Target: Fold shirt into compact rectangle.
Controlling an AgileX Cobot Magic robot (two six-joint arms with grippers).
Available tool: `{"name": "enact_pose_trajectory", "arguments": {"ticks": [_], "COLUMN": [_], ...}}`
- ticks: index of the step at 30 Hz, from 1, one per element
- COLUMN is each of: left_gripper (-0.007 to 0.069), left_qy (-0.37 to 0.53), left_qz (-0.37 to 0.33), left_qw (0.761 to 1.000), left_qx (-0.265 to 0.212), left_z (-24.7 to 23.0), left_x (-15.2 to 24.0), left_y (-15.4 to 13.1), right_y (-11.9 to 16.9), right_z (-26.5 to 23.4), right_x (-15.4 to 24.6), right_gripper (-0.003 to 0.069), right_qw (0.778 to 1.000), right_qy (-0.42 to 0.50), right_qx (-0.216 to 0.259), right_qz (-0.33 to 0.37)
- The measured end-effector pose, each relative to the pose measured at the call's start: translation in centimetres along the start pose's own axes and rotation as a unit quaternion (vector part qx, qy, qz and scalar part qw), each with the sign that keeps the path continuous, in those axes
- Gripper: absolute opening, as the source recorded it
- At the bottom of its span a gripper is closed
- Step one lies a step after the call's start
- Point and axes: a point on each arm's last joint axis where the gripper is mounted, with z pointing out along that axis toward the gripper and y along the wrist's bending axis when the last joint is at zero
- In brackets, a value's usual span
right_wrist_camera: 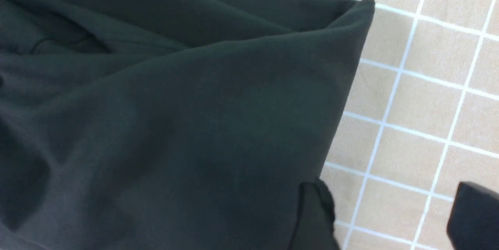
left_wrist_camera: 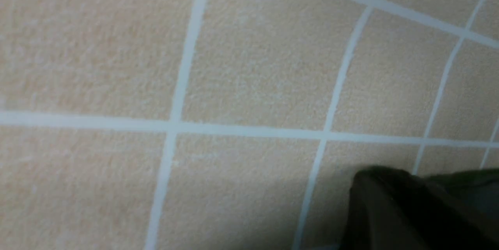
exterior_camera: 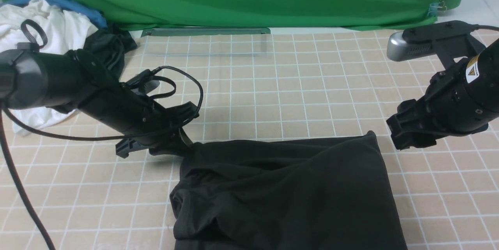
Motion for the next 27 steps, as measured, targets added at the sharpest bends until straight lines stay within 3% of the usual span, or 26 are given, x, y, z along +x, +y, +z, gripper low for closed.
{"name": "enact_pose_trajectory", "arguments": {"ticks": [5,9,12,21,27], "left_gripper": [0.0014,0.0013,0.0013,0.0014,0.0024], "left_qy": [-0.028,-0.069,-0.087,-0.053,0.034], "left_qz": [0.014,0.020,0.026,0.030,0.036], "left_qw": [0.999,0.997,0.995,0.997,0.999], "left_qx": [0.013,0.029,0.036,0.040,0.010], "left_z": [-0.8,-2.1,-2.9,-3.2,-3.1], "left_x": [-1.8,-3.9,-4.8,-4.5,-2.9], "left_y": [-1.2,-2.7,-3.3,-3.7,-3.1], "right_y": [-0.1,-1.0,-2.1,-3.5,-3.5], "right_z": [0.0,0.0,0.0,0.0,2.7], "right_x": [-0.1,-0.6,-0.9,-0.5,-0.8], "right_gripper": [0.0384,0.0258,0.0233,0.0328,0.0455], "right_qw": [1.000,1.000,0.999,0.999,0.998], "right_qy": [-0.006,-0.025,-0.033,-0.002,0.046], "right_qx": [0.001,0.004,0.011,0.025,0.023], "right_qz": [-0.001,0.015,0.032,0.031,0.028]}}
